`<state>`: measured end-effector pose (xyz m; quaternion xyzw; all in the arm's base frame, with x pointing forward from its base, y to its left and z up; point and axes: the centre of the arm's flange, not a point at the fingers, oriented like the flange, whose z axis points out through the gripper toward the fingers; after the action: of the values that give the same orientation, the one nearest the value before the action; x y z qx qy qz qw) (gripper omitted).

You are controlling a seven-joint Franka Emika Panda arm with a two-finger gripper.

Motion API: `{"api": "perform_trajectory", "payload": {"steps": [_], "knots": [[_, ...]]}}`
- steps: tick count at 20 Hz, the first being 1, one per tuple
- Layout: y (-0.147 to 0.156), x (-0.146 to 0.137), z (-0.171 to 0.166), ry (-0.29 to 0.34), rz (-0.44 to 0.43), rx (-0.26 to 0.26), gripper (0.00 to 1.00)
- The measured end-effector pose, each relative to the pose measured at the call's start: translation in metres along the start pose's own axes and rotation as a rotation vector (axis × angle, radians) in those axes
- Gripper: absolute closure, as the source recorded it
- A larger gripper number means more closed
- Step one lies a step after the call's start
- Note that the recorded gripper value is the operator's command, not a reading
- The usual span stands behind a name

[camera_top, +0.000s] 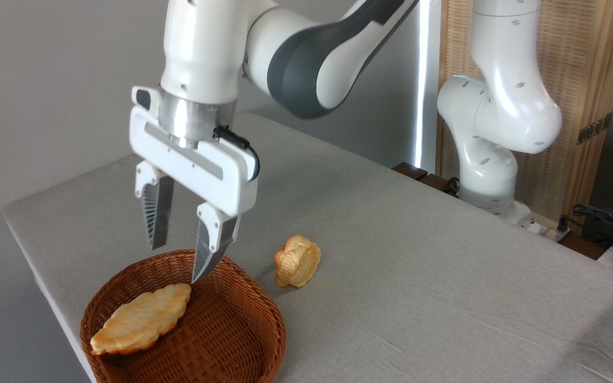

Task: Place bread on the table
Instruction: 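Move the open gripper over the basket and lower it around the flat bread, then close the gripper on the flat golden bread in the basket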

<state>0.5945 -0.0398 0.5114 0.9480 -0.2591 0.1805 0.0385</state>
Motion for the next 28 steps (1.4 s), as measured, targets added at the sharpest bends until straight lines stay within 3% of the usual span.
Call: {"api": "perform_trajectory", "payload": {"steps": [10, 22, 28], "knots": [[0.004, 0.021, 0.048, 0.102, -0.176, 0.057, 0.0], [0.011, 0.024, 0.102, 0.116, -0.172, 0.069, 0.0], [0.009, 0.024, 0.108, 0.119, -0.174, 0.074, 0.0]]}}
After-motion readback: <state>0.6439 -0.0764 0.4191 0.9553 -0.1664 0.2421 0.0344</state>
